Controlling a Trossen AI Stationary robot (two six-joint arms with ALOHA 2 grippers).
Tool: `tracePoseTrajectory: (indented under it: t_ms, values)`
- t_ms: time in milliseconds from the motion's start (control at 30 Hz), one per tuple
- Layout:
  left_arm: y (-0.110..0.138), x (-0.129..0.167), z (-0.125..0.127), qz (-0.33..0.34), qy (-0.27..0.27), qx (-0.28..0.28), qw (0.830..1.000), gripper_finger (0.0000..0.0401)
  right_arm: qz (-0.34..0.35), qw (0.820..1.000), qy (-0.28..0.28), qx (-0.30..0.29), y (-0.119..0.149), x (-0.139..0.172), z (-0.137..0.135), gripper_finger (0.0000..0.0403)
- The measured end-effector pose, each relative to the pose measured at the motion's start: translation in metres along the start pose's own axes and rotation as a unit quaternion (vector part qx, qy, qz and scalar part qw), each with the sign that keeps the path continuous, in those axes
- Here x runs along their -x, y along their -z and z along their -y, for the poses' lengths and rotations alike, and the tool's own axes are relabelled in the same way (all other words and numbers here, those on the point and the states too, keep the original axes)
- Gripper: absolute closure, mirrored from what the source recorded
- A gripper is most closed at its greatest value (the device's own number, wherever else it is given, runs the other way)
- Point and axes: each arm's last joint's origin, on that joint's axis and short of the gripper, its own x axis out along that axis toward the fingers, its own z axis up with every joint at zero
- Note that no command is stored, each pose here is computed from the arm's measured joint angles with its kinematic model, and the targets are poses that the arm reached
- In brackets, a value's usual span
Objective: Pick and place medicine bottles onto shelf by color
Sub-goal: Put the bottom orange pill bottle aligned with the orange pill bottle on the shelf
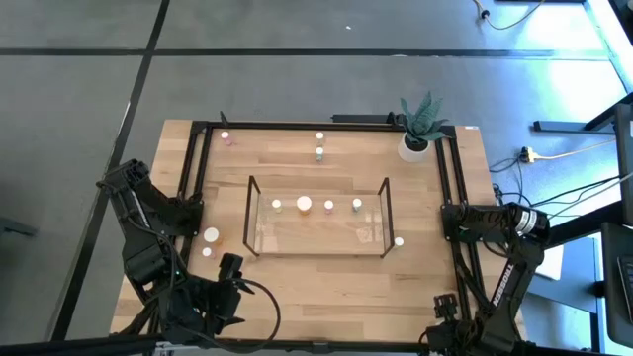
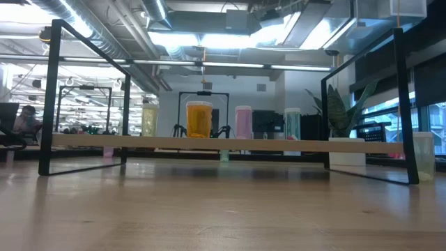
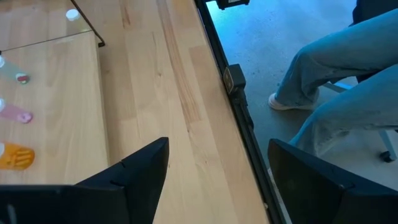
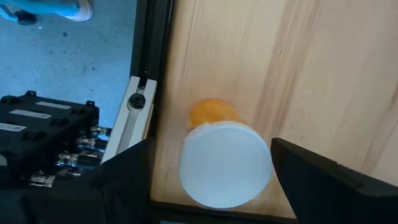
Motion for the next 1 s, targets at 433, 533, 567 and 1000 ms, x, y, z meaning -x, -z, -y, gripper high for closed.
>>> tracePoseTrajectory:
  t_ms: [433, 533, 567, 1000]
  values:
    - [0.0001, 0.0, 0.0002, -0.002, 0.004, 0.0, 1.0, 0.0134, 0.002, 1.0, -0.004, 0.0, -0.0005, -0.0003, -0.001, 0.0082]
    - [0.0001, 0.0, 0.0002, -0.002, 0.003, 0.0, 1.0, 0.0134, 0.004, 1.0, -0.007, 0.0, -0.0008, -0.0003, -0.0015, 0.0082]
    - [0.0001, 0.0, 0.0002, -0.002, 0.004, 0.0, 1.0, 0.0134, 0.005, 1.0, -0.009, 0.0, -0.0011, -0.0003, -0.0019, 0.0082]
    - [0.0001, 0.0, 0.0002, -0.002, 0.004, 0.001, 1.0, 0.0134, 0.013, 1.0, 0.001, 0.0, -0.0013, -0.0005, -0.0009, 0.0103]
